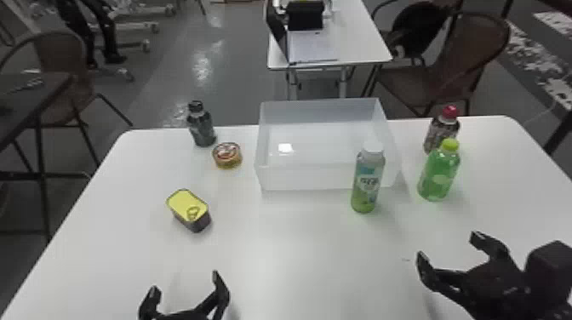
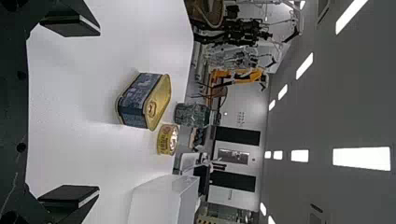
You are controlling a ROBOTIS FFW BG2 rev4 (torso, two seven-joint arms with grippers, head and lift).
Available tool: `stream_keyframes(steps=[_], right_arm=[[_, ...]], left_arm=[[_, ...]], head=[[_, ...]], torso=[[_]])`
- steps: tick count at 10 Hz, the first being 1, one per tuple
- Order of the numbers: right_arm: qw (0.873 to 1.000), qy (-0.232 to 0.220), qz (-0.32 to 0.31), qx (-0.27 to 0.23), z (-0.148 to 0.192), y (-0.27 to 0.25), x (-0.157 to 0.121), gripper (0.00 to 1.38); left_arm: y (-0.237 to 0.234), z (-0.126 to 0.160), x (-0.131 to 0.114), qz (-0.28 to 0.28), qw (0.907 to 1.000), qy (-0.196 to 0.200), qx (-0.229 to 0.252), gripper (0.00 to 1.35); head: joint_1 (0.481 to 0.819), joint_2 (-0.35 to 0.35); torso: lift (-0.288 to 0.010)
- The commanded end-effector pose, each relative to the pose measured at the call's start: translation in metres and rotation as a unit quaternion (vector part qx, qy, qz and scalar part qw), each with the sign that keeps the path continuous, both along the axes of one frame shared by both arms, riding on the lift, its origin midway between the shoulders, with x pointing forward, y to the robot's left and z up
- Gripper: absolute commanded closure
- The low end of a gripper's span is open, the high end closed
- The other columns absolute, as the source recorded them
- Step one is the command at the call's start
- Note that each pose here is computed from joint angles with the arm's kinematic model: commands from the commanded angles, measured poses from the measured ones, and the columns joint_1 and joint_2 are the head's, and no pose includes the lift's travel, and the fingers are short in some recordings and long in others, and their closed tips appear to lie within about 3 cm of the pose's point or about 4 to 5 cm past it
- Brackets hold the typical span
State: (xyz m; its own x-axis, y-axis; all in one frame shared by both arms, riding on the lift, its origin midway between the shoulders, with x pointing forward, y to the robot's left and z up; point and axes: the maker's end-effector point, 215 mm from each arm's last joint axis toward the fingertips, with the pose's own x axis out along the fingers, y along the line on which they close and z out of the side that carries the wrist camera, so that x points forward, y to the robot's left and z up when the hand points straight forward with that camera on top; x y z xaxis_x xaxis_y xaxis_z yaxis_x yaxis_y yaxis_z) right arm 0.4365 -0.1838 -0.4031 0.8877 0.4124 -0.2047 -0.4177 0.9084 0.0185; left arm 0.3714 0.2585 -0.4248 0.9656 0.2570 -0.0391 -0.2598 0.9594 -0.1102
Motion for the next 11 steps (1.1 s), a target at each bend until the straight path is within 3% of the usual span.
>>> stream_keyframes(steps=[1, 11], right_arm=[[1.000, 0.000, 0.000, 0.000, 0.0007, -0.0005, -0.0018, 0.09], [1.000, -0.009, -0.021, -0.004, 0.0039, -0.0052, -0.0092, 0.10]], left_arm=[[0.0010, -0.0006, -0.0003, 0.000, 1.0000, 0.000, -0.003, 0.11], [-0.0054, 0.0011, 0.0027, -0.012, 0.9998, -0.008, -0.013, 0.11]], head=[[0.695, 0.105], [0.695, 0.095]], torso=[[-0.129], [-0.129]])
